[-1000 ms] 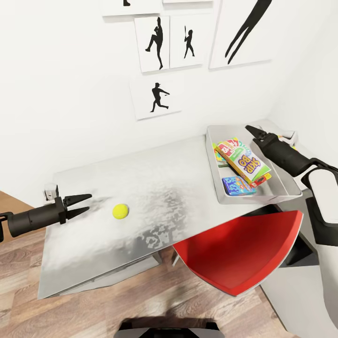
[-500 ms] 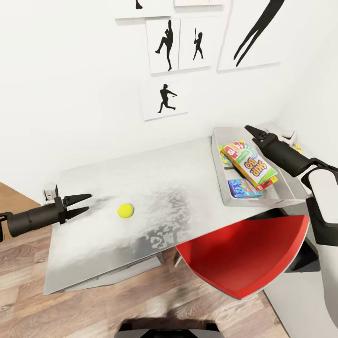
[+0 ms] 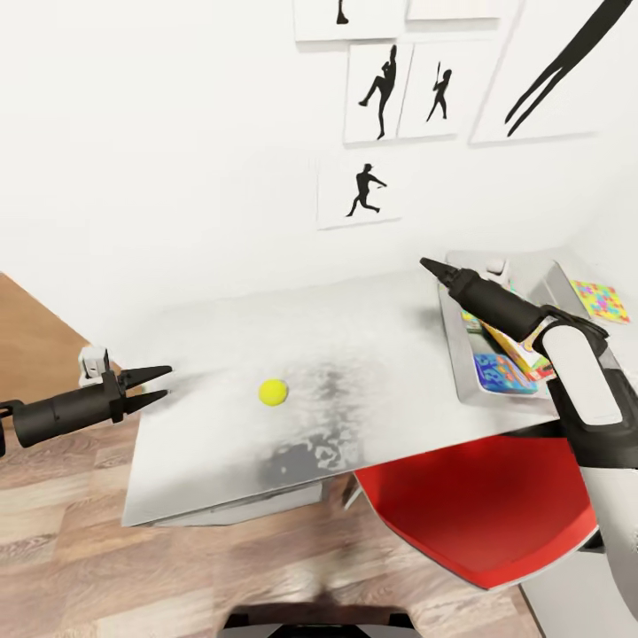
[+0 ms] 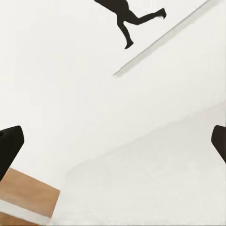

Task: Put all the toys in the child's room - the three board games (two on the bed and one on the table), the two jigsaw puzzles on the table, and the tennis ball on the table - inside the toy box on the table in the child's room.

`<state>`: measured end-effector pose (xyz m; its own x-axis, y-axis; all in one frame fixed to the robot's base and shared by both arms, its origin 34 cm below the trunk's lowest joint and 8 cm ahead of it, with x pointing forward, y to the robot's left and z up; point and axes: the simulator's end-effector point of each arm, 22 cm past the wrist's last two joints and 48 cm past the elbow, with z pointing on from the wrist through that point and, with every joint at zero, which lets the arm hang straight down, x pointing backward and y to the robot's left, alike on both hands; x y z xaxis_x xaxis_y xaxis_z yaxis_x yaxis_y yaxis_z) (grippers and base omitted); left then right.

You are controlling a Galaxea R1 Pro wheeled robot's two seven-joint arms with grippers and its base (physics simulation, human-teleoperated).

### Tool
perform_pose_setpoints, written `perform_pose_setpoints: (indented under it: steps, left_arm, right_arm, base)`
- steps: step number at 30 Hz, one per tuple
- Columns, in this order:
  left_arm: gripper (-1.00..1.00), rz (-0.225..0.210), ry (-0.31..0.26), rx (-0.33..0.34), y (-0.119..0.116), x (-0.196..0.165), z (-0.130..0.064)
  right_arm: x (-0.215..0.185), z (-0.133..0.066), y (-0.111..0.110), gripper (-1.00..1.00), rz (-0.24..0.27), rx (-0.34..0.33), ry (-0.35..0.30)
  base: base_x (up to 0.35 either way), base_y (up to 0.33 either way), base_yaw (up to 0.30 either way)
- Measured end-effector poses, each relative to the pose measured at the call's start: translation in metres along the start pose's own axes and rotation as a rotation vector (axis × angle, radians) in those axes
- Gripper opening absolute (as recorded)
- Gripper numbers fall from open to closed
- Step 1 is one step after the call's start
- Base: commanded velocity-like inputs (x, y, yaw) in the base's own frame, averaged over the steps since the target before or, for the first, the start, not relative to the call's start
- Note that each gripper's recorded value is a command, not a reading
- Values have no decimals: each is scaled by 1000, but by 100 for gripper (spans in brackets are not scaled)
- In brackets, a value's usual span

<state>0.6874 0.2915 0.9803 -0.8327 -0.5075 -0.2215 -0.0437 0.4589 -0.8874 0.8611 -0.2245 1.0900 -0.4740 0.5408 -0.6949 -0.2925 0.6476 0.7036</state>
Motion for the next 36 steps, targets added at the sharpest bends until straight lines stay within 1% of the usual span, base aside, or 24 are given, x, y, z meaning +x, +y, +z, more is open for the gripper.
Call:
perform_pose_setpoints:
  steps: [4, 9, 19, 23, 25, 26, 29, 30, 33, 34, 36]
  left_arm:
    - [100, 1, -1, 1, -1, 0, 0]
    - [100, 2, -2, 2, -1, -1, -1]
    - [100, 3, -6, 2, -2, -2, -2]
    - [100, 4, -8, 1, -1, -3, -2]
    - [100, 5, -9, -1, -1, -4, -3]
    - [100, 5, -9, -1, -1, -4, -3]
    - [100, 9, -10, -7, 0, -6, -6]
    - [100, 9, -10, -8, 0, -6, -6]
    - [100, 15, -11, -16, 1, -8, -8]
    - [100, 15, -11, -16, 1, -8, -8]
    - [100, 17, -12, -22, 2, -9, -9]
  right_arm:
    - [14, 5, 6, 100, -8, -10, 33]
    - [23, 8, 9, 100, -13, -15, 54]
    - [30, 10, 10, 100, -17, -11, 68]
    - [35, 11, 4, 100, -22, 19, 79]
    - [44, 14, 0, 100, -29, 48, 101]
    - [45, 14, 0, 100, -29, 48, 101]
    - [66, 18, -6, 100, -51, 92, 149]
    - [66, 18, -6, 100, -51, 93, 149]
    - [79, 19, -15, 100, -72, 145, 180]
    - [79, 19, -15, 100, -72, 146, 180]
    - [84, 18, -24, 100, -81, 190, 191]
  base:
    - [0, 0, 284]
    - [0, 0, 290]
    - [0, 0, 287]
    - [0, 0, 165]
    - [0, 0, 98]
    - [0, 0, 79]
    - [0, 0, 54]
    - [0, 0, 40]
    - [0, 0, 28]
    - [0, 0, 21]
    - [0, 0, 16]
